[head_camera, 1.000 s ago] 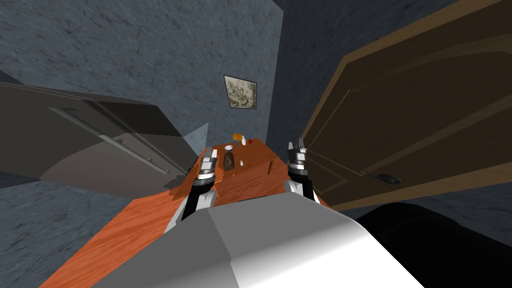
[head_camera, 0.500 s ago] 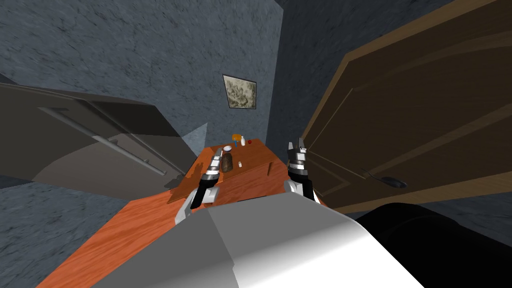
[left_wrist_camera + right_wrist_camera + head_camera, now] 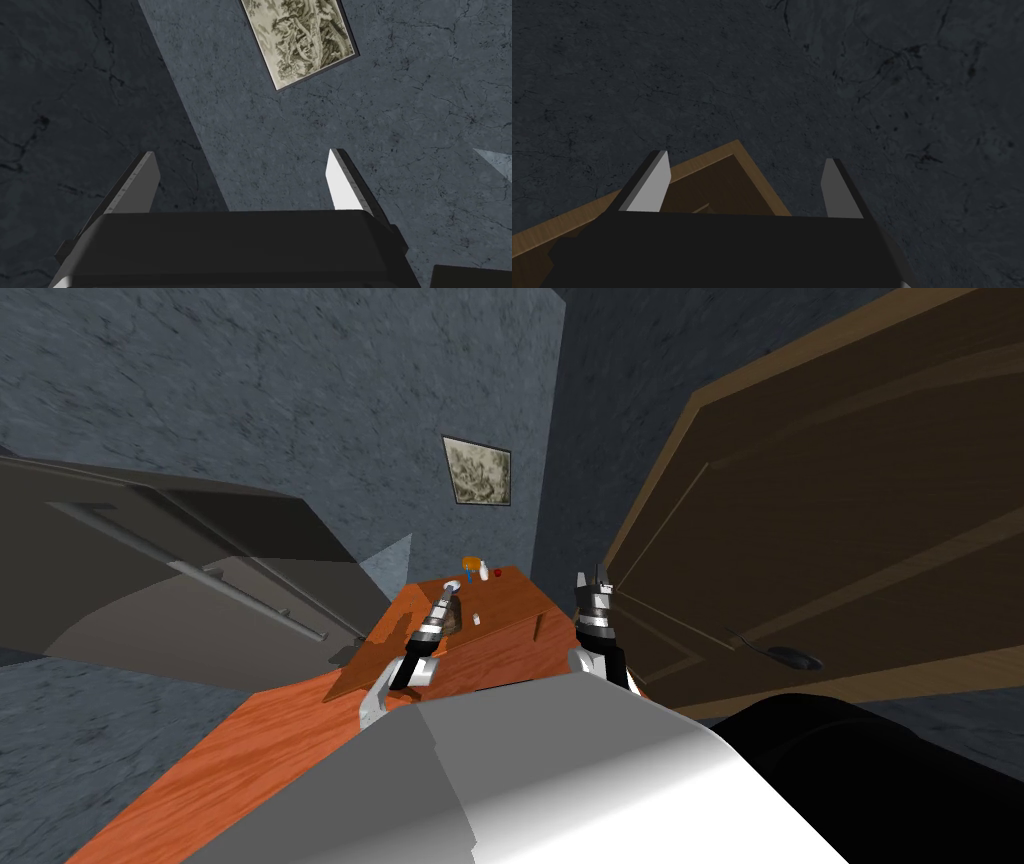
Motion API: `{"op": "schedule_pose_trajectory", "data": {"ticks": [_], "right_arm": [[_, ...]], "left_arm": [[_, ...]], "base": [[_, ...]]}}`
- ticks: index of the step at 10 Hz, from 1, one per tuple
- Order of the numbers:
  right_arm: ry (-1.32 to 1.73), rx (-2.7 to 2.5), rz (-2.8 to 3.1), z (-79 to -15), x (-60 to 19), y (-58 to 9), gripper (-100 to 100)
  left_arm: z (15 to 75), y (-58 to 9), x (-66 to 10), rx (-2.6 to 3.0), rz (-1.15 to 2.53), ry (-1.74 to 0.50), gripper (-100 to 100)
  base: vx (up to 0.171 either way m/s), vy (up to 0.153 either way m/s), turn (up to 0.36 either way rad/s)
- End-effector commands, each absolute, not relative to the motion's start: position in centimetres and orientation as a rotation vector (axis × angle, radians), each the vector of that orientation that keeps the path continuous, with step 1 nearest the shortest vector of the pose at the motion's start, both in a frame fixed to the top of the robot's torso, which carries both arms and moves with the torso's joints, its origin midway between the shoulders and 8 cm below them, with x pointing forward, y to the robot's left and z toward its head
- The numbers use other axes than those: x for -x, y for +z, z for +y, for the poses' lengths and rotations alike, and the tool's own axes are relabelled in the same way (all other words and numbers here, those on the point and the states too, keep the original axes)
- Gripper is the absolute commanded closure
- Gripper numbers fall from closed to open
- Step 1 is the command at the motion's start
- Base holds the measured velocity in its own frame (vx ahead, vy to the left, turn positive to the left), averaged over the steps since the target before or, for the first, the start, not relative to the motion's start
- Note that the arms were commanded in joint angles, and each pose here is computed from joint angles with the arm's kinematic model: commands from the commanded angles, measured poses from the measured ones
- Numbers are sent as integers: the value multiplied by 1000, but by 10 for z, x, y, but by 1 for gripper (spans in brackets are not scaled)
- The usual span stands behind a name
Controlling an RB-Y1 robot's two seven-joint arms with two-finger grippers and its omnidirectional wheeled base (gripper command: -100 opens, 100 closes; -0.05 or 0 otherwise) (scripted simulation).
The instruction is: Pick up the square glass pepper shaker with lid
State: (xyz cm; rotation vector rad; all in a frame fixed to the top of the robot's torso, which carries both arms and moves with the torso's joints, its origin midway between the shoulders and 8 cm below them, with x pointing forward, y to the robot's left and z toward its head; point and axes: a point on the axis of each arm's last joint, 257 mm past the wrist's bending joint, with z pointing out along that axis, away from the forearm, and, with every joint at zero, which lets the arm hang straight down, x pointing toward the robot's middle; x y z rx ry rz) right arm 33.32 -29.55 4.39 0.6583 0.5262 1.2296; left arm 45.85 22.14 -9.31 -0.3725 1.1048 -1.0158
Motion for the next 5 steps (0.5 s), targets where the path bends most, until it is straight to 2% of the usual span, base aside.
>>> {"op": "schedule_pose_trajectory", "data": {"ticks": [1,3,5], "right_arm": [[1230,-658,526,-295,-333,44,0],[1230,-658,526,-295,-333,44,0],[1230,-658,526,-295,-333,44,0]], "left_arm": [[222,-112,-470,365,1160,-973,-100],[224,-126,-480,357,1204,-934,-100],[230,-148,-489,358,1259,-888,-100]], "base": [[30,-42,-7],[30,-35,-6],[37,-67,-15]]}}
